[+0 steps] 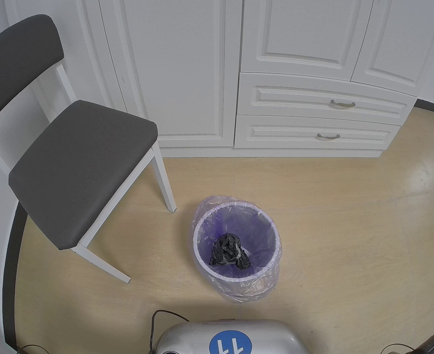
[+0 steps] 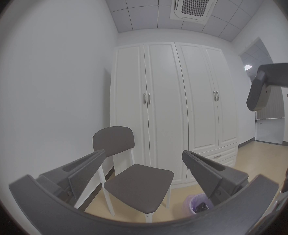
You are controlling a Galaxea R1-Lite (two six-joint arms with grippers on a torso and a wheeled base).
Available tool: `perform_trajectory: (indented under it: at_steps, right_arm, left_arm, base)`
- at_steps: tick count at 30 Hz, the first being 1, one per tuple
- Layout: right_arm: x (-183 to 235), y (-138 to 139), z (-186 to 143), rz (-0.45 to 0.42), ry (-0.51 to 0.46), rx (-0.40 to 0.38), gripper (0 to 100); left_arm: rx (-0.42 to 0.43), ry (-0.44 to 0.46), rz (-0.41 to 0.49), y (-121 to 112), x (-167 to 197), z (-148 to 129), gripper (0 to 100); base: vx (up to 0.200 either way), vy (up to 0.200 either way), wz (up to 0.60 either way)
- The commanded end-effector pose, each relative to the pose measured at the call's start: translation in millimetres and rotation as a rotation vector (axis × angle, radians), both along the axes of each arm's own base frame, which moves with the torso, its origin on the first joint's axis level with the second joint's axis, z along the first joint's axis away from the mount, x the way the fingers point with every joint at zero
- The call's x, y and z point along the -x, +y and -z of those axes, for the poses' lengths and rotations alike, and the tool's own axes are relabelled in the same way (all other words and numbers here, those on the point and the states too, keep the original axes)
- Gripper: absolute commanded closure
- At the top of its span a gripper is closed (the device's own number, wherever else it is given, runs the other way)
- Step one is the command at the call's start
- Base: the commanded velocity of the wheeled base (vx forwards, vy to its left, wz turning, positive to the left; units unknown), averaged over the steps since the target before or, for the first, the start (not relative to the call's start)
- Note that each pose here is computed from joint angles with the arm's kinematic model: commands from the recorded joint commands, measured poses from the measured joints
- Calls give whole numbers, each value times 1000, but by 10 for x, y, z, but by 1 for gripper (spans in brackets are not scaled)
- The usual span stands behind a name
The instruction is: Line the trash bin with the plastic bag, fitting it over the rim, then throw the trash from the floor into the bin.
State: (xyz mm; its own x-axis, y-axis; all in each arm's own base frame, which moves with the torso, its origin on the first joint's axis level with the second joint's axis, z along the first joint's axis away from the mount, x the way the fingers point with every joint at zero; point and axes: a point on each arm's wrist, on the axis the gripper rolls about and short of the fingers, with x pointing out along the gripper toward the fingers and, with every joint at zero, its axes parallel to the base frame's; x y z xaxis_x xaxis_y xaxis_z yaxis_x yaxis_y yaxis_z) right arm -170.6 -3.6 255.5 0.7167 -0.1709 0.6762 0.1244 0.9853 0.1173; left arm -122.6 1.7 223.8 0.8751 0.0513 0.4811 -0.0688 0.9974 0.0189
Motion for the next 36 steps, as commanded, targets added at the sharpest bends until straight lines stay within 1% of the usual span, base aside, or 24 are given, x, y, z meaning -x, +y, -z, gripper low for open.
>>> perform_trajectory:
  at_steps: [1,4,5,6,7,11,16,17,20,22,23,26,27,29,31,34,36]
  right_arm:
    - [-104,1,67,-7,-2,-5,0]
    - [-218,1,103,-7,-25,-4,0]
    - [-228,1,106,-6,-29,-3,0]
    - [-309,0,142,-3,-42,0,0]
    - [-366,0,171,-1,-47,2,0]
    - [-542,1,285,0,-56,8,0]
    - [-777,4,485,-11,1,20,0]
    - [-795,4,508,-11,9,20,0]
    - [-909,4,627,-12,65,20,0]
    - [-968,4,701,-11,98,21,0]
    - [-975,4,710,-12,103,22,0]
    - [-1082,4,845,-3,166,33,0]
    - [-1146,4,938,2,207,43,0]
    - [-1234,7,1083,-6,261,58,0]
    - [-1301,14,1203,-32,306,75,0]
    - [-1376,30,1357,-97,372,114,0]
    - [-1412,38,1441,-129,406,129,0]
  left_arm:
    - [-6,24,2,-3,-438,378,0]
    - [-35,22,1,-7,-658,623,0]
    - [-38,22,4,-8,-676,646,0]
    - [-54,36,21,-13,-763,780,0]
    - [-60,51,30,-15,-806,855,0]
    - [-66,130,48,-20,-915,1080,0]
    - [-63,278,51,-20,-972,1254,0]
    - [-64,293,51,-19,-976,1269,0]
    - [-60,399,50,-19,-993,1376,0]
    - [-47,434,58,-20,-996,1412,0]
    - [-47,432,58,-20,-996,1411,0]
    - [-58,429,56,-20,-996,1408,0]
    - [-57,446,50,-19,-997,1425,0]
    - [-45,452,52,-18,-997,1431,0]
    - [-37,454,48,-17,-997,1433,0]
    - [-13,455,47,-15,-997,1434,0]
    - [4,461,58,-17,-998,1441,0]
  base:
    - [0,0,0]
    - [0,0,0]
    - [0,0,0]
    - [0,0,0]
    - [0,0,0]
    - [0,0,0]
    - [0,0,0]
    - [0,0,0]
    - [0,0,0]
    - [0,0,0]
    - [0,0,0]
    - [0,0,0]
    - [0,0,0]
    - [0,0,0]
    - [0,0,0]
    - [0,0,0]
    - [0,0,0]
